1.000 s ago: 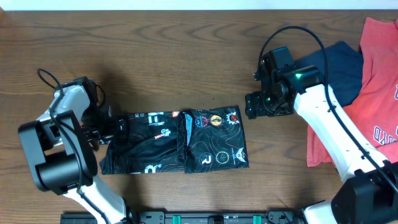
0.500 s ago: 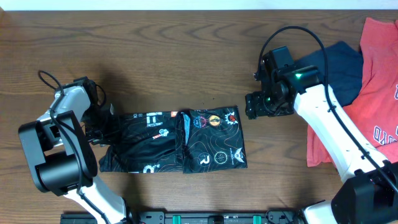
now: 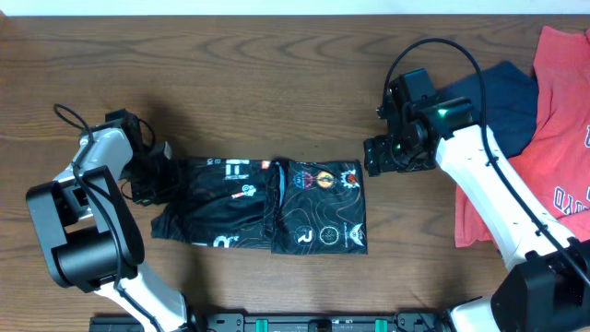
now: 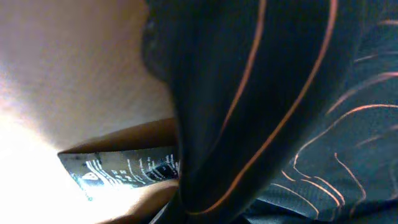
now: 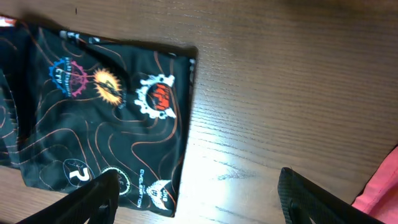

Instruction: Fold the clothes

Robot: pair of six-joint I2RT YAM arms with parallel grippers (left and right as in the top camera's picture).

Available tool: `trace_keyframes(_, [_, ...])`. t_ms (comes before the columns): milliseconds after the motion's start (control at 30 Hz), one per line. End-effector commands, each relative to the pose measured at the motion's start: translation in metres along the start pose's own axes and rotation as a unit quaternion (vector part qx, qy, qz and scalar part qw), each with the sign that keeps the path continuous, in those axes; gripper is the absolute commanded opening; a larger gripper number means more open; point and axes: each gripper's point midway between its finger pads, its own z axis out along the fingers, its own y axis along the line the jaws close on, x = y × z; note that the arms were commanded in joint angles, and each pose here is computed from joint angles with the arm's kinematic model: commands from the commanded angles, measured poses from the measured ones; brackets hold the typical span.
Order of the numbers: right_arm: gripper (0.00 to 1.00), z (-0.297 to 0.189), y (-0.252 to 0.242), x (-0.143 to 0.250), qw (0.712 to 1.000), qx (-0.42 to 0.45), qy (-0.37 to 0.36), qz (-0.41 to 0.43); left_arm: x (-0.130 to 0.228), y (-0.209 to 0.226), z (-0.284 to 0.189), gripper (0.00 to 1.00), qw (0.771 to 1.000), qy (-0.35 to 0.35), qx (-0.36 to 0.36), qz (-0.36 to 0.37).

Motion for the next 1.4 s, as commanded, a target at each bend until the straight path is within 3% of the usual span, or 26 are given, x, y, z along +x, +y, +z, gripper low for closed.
trace_keyframes(0, [0.79, 0.001, -0.004, -0.001, 1.0, 0.007, -0.001, 0.011, -0.004, -0.005, 0.015, 0.06, 1.0, -0.002, 0.027, 0.015])
trace_keyframes(467, [0.8, 0.001, -0.004, -0.003, 1.0, 0.006, -0.005, 0.01, -0.07, 0.025, -0.031, 0.06, 0.993, -0.115, -0.008, 0.0])
trace_keyframes(567, [0.8, 0.001, -0.008, -0.004, 1.0, 0.018, -0.007, 0.011, -0.078, 0.043, -0.046, 0.06, 0.991, -0.127, -0.044, -0.011])
trace_keyframes(767, [0.83, -0.001, -0.028, -0.009, 0.998, 0.05, -0.017, 0.025, -0.081, 0.039, -0.072, 0.06, 0.991, -0.124, -0.045, -0.014])
trace_keyframes(1000, [0.84, -0.004, -0.055, -0.014, 0.996, 0.058, -0.024, 0.063, -0.053, -0.013, -0.094, 0.06, 0.994, -0.1, -0.04, 0.011])
trace_keyframes(1367, [0.86, -0.008, -0.082, -0.015, 0.993, 0.065, -0.026, 0.092, 0.035, -0.153, -0.111, 0.06, 0.99, -0.065, -0.003, 0.124])
